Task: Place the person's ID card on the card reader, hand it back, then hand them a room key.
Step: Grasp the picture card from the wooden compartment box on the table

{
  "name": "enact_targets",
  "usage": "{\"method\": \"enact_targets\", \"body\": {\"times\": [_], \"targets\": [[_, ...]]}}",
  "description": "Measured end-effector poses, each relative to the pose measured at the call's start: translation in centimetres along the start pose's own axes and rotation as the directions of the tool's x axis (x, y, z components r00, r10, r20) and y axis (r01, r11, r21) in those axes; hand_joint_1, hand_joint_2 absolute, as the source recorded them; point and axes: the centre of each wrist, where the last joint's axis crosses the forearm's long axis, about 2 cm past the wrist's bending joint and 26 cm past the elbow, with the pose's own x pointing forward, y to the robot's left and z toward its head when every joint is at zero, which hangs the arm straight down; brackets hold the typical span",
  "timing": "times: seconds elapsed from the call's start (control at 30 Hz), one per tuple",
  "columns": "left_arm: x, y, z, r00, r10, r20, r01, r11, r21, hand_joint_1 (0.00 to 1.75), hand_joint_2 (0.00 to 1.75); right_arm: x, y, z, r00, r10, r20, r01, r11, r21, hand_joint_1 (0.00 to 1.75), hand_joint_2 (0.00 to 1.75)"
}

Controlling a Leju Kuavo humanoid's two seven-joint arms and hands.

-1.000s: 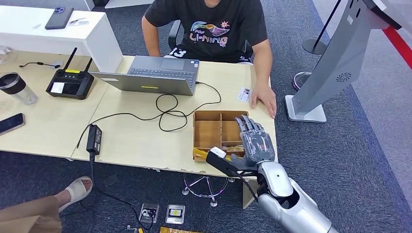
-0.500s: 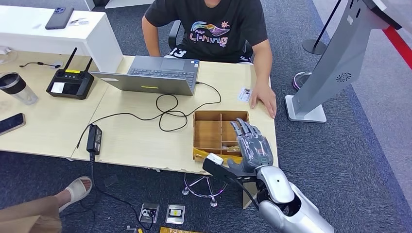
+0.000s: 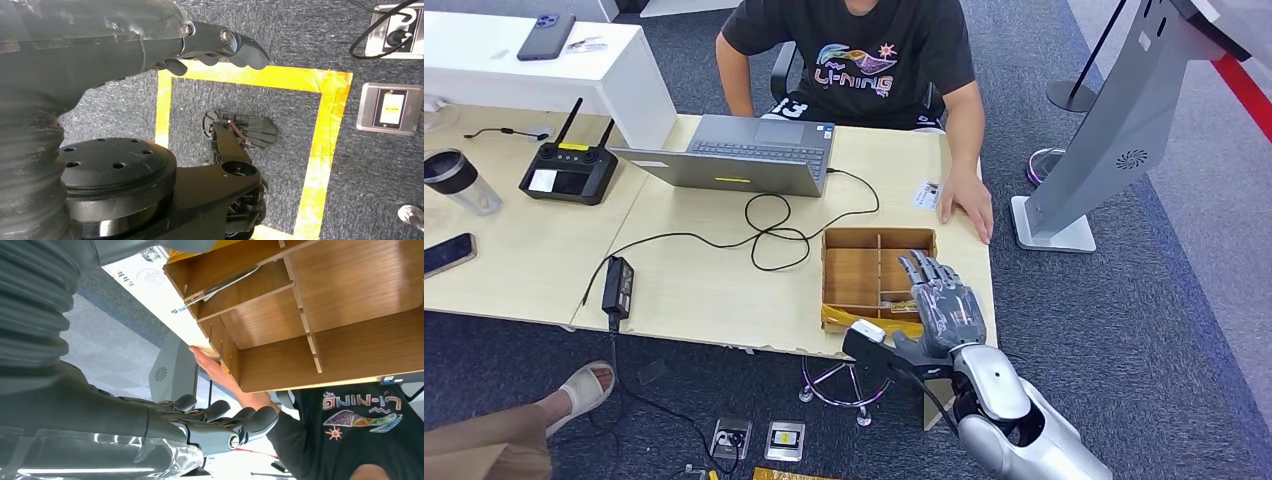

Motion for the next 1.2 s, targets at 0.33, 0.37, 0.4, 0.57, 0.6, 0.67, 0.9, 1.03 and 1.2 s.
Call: {"method": "enact_targets", "body": {"times": [0.33, 0.37, 0.4, 0.57, 0.6, 0.67, 0.9, 1.03, 1.2], "targets": [[0.1, 0.0, 0.0, 1.000, -0.005, -0.007, 0.005, 1.000, -0.001, 0.00, 1.75, -0.8, 0.7, -0.7, 1.000, -0.002, -0.017, 0.002, 1.000, -0.005, 0.40, 1.75], [0.1, 0.0, 0.0, 1.000, -0.005, -0.006, 0.005, 1.000, -0.001, 0.00, 1.75, -0.8, 0.7, -0.8, 1.000, -0.001, -0.018, 0.001, 1.000, -0.003, 0.40, 1.75], [0.1, 0.0, 0.0, 1.000, -0.005, -0.006, 0.005, 1.000, 0.000, 0.00, 1.75, -0.9, 0.8, -0.8, 1.000, 0.000, -0.019, 0.000, 1.000, -0.001, 0.40, 1.75], [0.1, 0.0, 0.0, 1.000, -0.004, -0.007, 0.004, 1.000, 0.001, 0.00, 1.75, -0.8, 1.2, -1.1, 1.000, -0.004, -0.018, 0.004, 1.000, 0.012, 0.39, 1.75], [0.1, 0.0, 0.0, 1.000, -0.004, -0.007, 0.004, 1.000, 0.001, 0.00, 1.75, -0.8, 1.3, -1.1, 1.000, -0.004, -0.018, 0.005, 1.000, 0.016, 0.39, 1.75], [0.1, 0.0, 0.0, 1.000, -0.002, -0.008, 0.002, 1.000, 0.002, 0.00, 1.75, -0.8, 1.5, -1.3, 1.000, -0.006, -0.018, 0.006, 1.000, 0.021, 0.39, 1.75], [0.1, 0.0, 0.0, 1.000, 0.001, -0.010, -0.001, 1.000, 0.005, 0.00, 1.75, -0.5, 1.9, -1.6, 1.000, -0.008, -0.017, 0.009, 0.999, 0.034, 0.51, 1.75], [0.1, 0.1, 0.0, 1.000, 0.000, -0.010, 0.000, 1.000, 0.007, 0.00, 1.75, -0.4, 2.2, -1.6, 1.000, -0.006, -0.015, 0.007, 0.999, 0.043, 1.06, 1.75], [0.1, 0.1, -0.1, 1.000, 0.001, -0.010, -0.001, 1.000, 0.007, 0.00, 1.75, -0.3, 2.3, -1.7, 1.000, -0.004, -0.018, 0.005, 0.999, 0.050, 1.50, 1.75]]}}
